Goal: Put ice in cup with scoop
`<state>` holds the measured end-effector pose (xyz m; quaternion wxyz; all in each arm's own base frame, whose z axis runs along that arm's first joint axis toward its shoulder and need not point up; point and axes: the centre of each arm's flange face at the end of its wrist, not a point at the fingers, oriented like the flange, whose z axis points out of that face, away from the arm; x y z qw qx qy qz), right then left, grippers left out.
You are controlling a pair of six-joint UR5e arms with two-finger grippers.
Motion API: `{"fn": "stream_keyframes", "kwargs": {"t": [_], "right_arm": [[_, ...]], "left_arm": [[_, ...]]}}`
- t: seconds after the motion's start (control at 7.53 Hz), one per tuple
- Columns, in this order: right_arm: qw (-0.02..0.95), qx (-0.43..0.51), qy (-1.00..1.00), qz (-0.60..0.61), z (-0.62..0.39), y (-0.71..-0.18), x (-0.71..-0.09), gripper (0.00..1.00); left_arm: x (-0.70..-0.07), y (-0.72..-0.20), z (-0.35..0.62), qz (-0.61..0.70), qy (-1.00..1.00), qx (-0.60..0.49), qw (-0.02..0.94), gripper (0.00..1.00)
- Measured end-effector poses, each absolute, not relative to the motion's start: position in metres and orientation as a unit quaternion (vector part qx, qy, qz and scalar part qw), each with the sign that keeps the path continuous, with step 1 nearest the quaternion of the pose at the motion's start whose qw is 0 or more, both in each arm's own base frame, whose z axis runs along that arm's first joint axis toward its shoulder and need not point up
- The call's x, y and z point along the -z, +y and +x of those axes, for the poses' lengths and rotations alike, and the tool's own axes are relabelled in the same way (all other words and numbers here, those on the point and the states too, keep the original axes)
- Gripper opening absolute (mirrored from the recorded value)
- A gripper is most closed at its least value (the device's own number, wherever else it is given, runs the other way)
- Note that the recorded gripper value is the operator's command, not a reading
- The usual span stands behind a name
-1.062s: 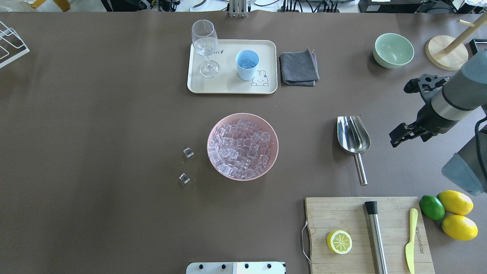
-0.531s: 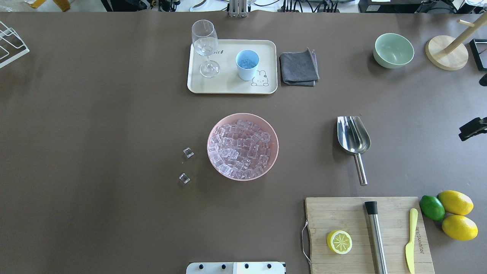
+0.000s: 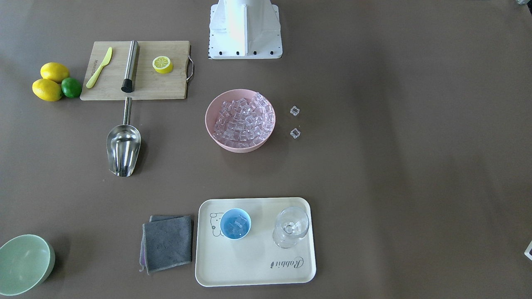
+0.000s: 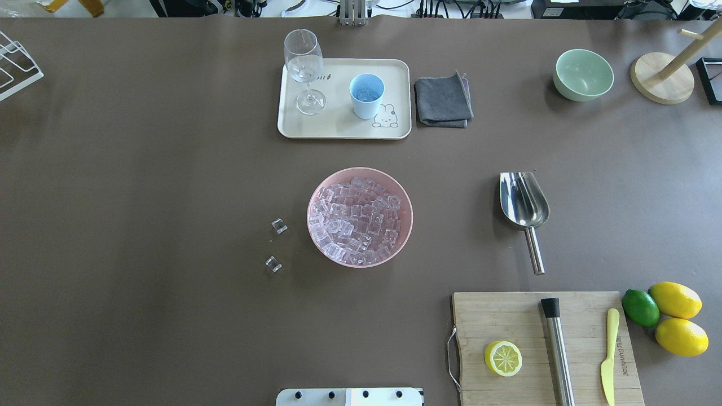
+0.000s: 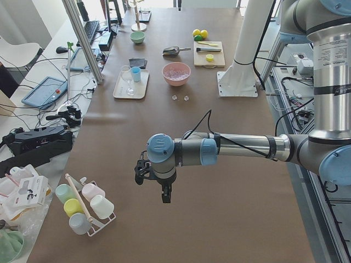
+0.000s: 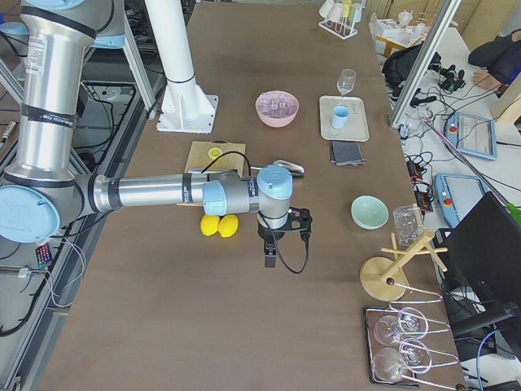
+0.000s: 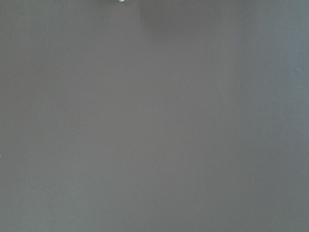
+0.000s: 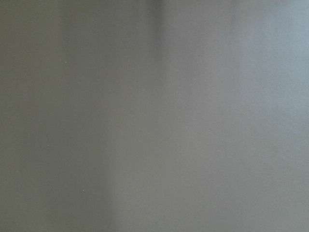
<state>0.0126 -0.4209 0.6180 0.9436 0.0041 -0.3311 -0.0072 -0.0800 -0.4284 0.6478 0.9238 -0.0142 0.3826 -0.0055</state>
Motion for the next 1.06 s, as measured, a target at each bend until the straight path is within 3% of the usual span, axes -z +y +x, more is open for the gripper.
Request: {"fn": "stream_keyframes", "kwargs": {"t": [1.06], "right_arm": [[0.941,-0.011,-0.338,0.003,0.057,-0.406,-0.651,1.00]], "left_arm": [[-0.648,-0.428,-0.079,-0.015,0.383,0.005,0.924,0.99]]}}
